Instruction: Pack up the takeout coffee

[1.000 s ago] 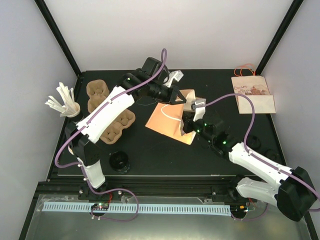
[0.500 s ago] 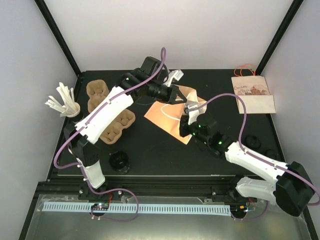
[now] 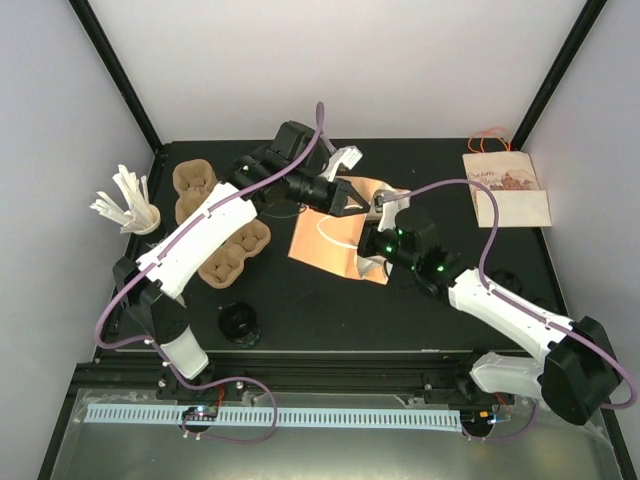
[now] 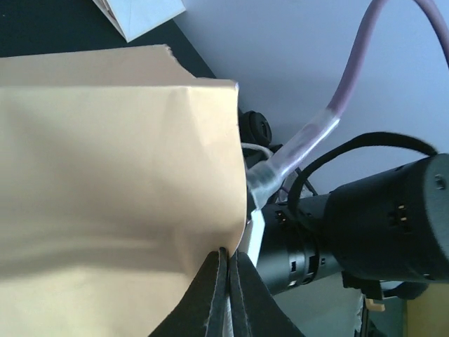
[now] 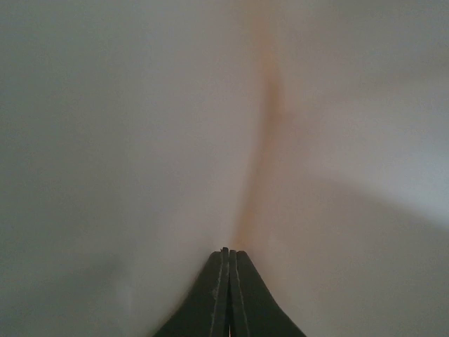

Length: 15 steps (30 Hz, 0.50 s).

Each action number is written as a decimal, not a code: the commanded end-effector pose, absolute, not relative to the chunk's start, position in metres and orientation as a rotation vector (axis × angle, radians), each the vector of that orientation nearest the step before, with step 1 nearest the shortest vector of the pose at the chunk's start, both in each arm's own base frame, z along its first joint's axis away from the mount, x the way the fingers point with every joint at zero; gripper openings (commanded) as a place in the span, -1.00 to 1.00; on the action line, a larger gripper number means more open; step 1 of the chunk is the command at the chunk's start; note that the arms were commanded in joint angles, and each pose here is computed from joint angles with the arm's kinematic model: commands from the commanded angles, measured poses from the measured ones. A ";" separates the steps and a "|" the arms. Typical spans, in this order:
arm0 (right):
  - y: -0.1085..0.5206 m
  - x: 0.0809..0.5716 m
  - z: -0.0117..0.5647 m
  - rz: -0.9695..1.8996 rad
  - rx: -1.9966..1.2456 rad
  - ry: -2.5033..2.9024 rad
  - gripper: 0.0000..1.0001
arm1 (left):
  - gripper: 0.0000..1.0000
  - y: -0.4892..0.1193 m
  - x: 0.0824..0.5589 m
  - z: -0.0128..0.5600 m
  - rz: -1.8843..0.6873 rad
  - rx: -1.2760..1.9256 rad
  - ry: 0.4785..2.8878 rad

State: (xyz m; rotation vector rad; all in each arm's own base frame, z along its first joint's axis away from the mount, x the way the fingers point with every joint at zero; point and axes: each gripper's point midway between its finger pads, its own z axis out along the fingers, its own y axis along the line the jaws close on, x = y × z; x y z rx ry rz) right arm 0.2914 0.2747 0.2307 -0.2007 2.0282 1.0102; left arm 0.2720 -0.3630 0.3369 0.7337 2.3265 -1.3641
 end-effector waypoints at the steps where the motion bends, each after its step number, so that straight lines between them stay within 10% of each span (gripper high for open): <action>1: 0.282 0.294 0.255 1.113 -0.109 2.042 -0.97 | -0.97 -0.371 0.256 0.356 -1.451 0.840 2.223; 15: 0.274 0.284 0.247 1.095 -0.215 1.870 -0.97 | -0.97 -0.364 0.266 0.386 -1.519 0.697 2.140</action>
